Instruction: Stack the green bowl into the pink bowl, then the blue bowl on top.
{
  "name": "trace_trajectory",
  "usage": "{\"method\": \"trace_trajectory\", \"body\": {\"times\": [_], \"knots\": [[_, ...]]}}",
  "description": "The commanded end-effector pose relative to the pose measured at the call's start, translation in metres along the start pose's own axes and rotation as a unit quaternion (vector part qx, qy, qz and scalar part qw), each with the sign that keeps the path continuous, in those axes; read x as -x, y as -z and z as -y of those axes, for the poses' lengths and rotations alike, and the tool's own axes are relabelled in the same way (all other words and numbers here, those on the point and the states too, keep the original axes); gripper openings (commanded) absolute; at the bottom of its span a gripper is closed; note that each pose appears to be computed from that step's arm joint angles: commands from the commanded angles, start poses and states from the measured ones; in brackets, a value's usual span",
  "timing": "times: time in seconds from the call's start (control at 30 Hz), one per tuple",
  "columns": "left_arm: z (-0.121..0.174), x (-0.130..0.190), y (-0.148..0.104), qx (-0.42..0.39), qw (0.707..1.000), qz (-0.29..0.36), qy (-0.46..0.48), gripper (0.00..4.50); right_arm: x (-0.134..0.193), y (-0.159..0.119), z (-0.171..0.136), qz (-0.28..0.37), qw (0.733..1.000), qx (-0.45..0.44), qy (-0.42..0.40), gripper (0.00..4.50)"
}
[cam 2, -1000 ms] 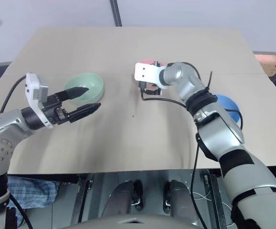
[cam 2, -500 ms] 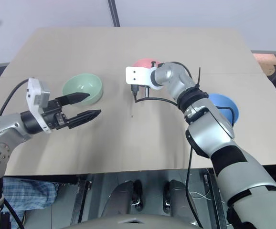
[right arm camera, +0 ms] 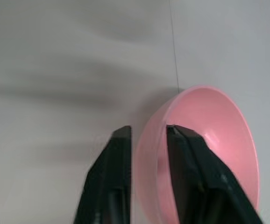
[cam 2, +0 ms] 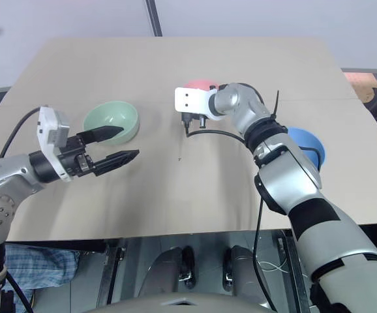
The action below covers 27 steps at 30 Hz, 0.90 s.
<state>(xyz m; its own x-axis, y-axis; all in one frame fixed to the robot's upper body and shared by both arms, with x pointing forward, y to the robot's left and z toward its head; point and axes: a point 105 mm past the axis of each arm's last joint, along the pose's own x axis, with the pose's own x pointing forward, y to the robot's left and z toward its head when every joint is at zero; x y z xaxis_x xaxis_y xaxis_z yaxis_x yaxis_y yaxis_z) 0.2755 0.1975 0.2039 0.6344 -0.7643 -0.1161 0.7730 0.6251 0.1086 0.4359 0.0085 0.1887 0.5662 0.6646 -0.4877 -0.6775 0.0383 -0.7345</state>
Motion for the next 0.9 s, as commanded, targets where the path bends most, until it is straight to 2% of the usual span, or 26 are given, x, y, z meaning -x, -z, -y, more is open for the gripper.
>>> {"method": "trace_trajectory", "body": {"times": [0.03, 0.13, 0.27, 0.43, 0.47, 0.5, 0.53, 0.57, 0.7, 0.77, 0.8, 0.9], "knots": [[0.003, -0.002, -0.009, -0.023, 1.000, 0.013, 0.008, 4.50, 0.007, -0.016, 0.021, 0.023, 0.999, 0.000, 0.039, 2.89], [0.003, -0.002, -0.009, -0.024, 1.000, 0.013, 0.008, 4.50, 0.007, -0.008, 0.021, 0.005, 0.999, -0.014, 0.043, 4.28], [0.003, -0.002, -0.009, -0.025, 1.000, 0.012, 0.008, 4.50, 0.006, 0.014, 0.019, -0.049, 0.997, -0.028, 0.055, 4.28], [0.003, -0.003, -0.008, -0.026, 1.000, 0.011, 0.008, 4.50, 0.005, 0.023, 0.017, -0.073, 0.996, -0.022, 0.056, 4.28], [0.003, -0.003, -0.008, -0.027, 1.000, 0.011, 0.008, 4.50, 0.005, 0.024, 0.016, -0.075, 0.995, -0.018, 0.056, 3.90], [0.003, -0.003, -0.008, -0.027, 1.000, 0.010, 0.009, 4.50, 0.005, 0.024, 0.016, -0.075, 0.996, -0.017, 0.055, 3.76], [0.003, -0.002, -0.008, -0.027, 1.000, 0.009, 0.009, 4.50, 0.005, 0.024, 0.015, -0.073, 0.996, -0.016, 0.053, 3.26], [0.003, -0.002, -0.008, -0.027, 1.000, 0.009, 0.009, 4.50, 0.004, 0.023, 0.014, -0.072, 0.996, -0.015, 0.051, 2.97], [0.003, -0.003, -0.008, -0.027, 1.000, 0.008, 0.008, 4.50, 0.003, 0.021, 0.013, -0.067, 0.997, -0.013, 0.046, 0.98], [0.003, -0.003, -0.008, -0.027, 1.000, 0.008, 0.009, 4.50, 0.003, 0.020, 0.011, -0.065, 0.997, -0.011, 0.043, 0.19], [0.003, -0.003, -0.008, -0.027, 1.000, 0.008, 0.008, 4.50, 0.003, 0.020, 0.011, -0.064, 0.997, -0.009, 0.042, 0.06], [0.003, -0.004, -0.008, -0.027, 1.000, 0.009, 0.007, 4.50, 0.004, 0.014, 0.011, -0.048, 0.998, 0.008, 0.032, 0.06]]}}
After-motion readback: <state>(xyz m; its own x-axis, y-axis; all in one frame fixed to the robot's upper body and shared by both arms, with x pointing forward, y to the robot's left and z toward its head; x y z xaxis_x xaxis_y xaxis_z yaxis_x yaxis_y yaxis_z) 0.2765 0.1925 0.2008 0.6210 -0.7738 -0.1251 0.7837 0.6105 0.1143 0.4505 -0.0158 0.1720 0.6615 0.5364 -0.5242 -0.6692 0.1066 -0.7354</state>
